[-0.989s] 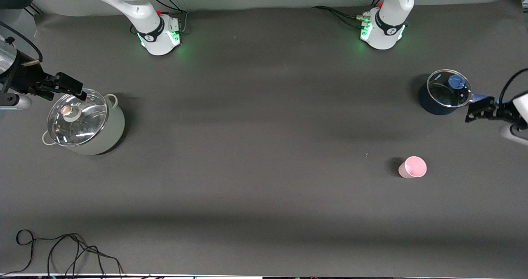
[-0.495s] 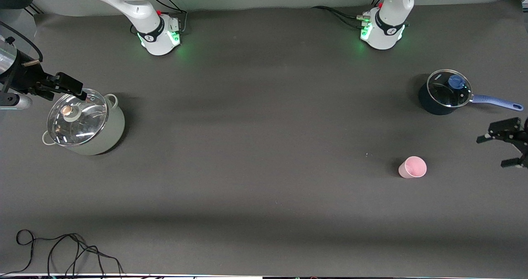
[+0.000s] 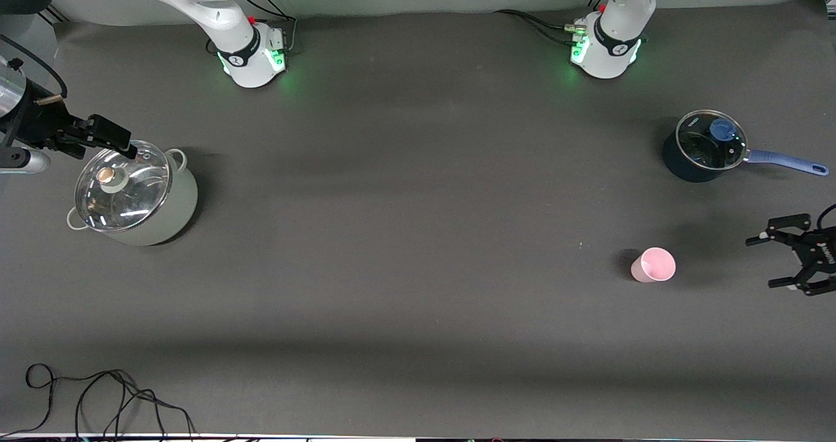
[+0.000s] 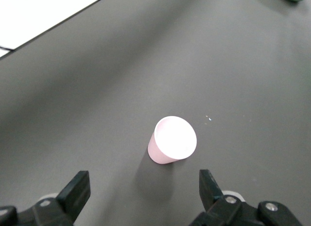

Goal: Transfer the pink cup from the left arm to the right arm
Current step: 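Lower the open left gripper around the pink cup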

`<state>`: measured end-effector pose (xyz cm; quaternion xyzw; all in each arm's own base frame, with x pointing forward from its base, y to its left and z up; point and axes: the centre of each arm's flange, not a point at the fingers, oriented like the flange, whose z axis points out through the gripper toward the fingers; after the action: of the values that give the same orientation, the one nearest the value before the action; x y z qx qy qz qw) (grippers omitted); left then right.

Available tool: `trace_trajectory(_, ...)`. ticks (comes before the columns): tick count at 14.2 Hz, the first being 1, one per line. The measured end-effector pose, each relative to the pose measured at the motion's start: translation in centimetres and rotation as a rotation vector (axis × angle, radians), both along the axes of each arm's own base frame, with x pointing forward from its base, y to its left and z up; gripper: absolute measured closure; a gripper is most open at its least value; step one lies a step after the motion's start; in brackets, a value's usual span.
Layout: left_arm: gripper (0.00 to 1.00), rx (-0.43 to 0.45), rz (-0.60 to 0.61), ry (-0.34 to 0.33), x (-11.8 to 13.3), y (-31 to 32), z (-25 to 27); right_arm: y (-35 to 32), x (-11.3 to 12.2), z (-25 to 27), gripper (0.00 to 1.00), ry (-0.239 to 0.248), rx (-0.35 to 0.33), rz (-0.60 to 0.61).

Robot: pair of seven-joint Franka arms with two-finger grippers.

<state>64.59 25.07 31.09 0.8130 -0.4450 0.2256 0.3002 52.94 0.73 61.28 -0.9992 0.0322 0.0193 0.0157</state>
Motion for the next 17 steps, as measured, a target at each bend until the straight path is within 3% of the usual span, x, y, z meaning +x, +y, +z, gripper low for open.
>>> trace_trajectory(4,0.00,-0.155,-0.061,-0.122,-2.9,2.5,-8.0,-0.1,0.0,0.0,0.00,0.000,0.000,-0.002)
trace_trajectory(11,0.00,-0.310,-0.098,-0.378,-8.0,2.4,-18.7,-0.2,0.0,0.0,0.00,-0.001,0.000,-0.003)
trace_trajectory(14,0.00,-0.350,-0.088,-0.425,-9.1,1.3,-22.1,-0.2,0.0,0.0,0.00,-0.001,0.000,-0.004)
trace_trajectory(17,0.00,-0.378,-0.079,-0.439,-8.5,-0.5,-22.9,-0.2,0.0,0.0,0.00,0.000,0.000,-0.004)
